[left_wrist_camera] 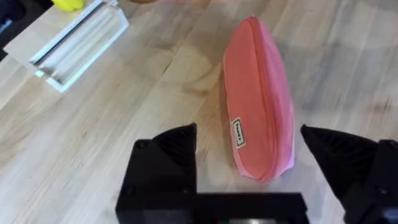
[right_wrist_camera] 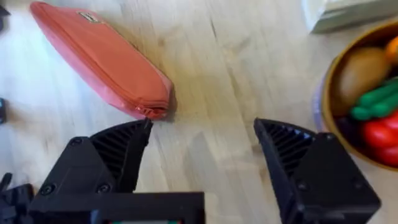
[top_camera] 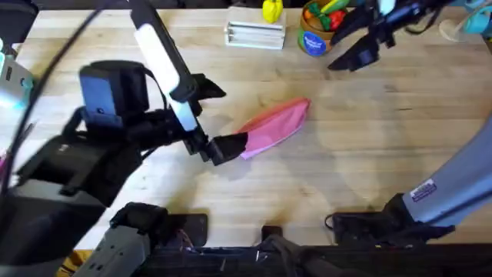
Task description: Unzip the bag, pick up the pens from the table one at a time and place them inside, then zip the bag closed.
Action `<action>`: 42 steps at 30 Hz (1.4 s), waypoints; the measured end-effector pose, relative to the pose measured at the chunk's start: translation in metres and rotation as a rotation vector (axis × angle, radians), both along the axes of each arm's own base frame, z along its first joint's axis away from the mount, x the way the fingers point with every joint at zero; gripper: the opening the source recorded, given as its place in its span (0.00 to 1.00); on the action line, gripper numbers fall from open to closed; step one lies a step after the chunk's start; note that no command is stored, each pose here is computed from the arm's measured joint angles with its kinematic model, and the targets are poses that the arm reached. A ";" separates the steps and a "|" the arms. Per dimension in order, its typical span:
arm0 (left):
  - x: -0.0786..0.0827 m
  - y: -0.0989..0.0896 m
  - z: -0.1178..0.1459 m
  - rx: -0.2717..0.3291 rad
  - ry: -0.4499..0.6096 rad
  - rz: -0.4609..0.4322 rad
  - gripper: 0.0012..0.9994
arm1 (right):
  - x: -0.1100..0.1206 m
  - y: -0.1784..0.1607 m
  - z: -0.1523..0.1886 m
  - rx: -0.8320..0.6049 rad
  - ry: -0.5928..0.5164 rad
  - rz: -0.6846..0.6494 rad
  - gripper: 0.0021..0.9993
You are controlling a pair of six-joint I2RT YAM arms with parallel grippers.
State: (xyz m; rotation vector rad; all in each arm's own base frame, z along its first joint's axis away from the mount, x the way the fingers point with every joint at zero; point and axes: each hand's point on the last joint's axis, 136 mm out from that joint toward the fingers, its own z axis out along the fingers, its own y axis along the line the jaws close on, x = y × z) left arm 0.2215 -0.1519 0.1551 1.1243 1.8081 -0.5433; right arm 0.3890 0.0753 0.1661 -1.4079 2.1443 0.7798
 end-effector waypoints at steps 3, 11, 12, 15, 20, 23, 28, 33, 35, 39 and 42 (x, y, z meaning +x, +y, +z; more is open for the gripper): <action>0.001 0.010 0.014 0.046 0.050 0.067 0.99 | -0.003 -0.002 0.034 -0.030 -0.093 -0.009 1.00; 0.009 0.035 0.079 0.146 0.073 0.219 0.99 | -0.021 -0.015 0.076 -0.152 -0.137 -0.145 1.00; 0.011 0.037 0.087 0.154 0.070 0.234 0.99 | -0.023 -0.016 0.079 -0.170 -0.137 -0.165 1.00; 0.014 0.043 0.105 0.175 0.090 0.272 0.99 | -0.030 -0.020 0.090 -0.246 -0.136 -0.250 1.00; 0.034 0.050 0.129 0.140 0.160 0.370 0.99 | -0.043 -0.026 0.106 -0.337 -0.119 -0.427 1.00; 0.047 0.053 0.136 0.110 0.225 0.428 0.99 | -0.048 -0.028 0.113 -0.336 -0.092 -0.525 1.00; 0.053 0.052 0.142 0.097 0.299 0.461 0.99 | -0.058 -0.024 0.127 -0.264 -0.033 -0.666 1.00; 0.049 0.053 0.152 0.086 0.306 0.472 0.99 | -0.072 -0.021 0.141 -0.202 0.006 -0.752 1.00; 0.047 0.053 0.151 0.087 0.313 0.473 0.99 | -0.074 -0.020 0.143 -0.186 0.017 -0.776 1.00; 0.045 0.053 0.150 0.088 0.323 0.475 0.99 | -0.078 -0.019 0.140 -0.182 0.063 -0.800 1.00; 0.045 0.053 0.150 0.089 0.325 0.476 0.99 | -0.078 -0.019 0.138 -0.181 0.076 -0.809 1.00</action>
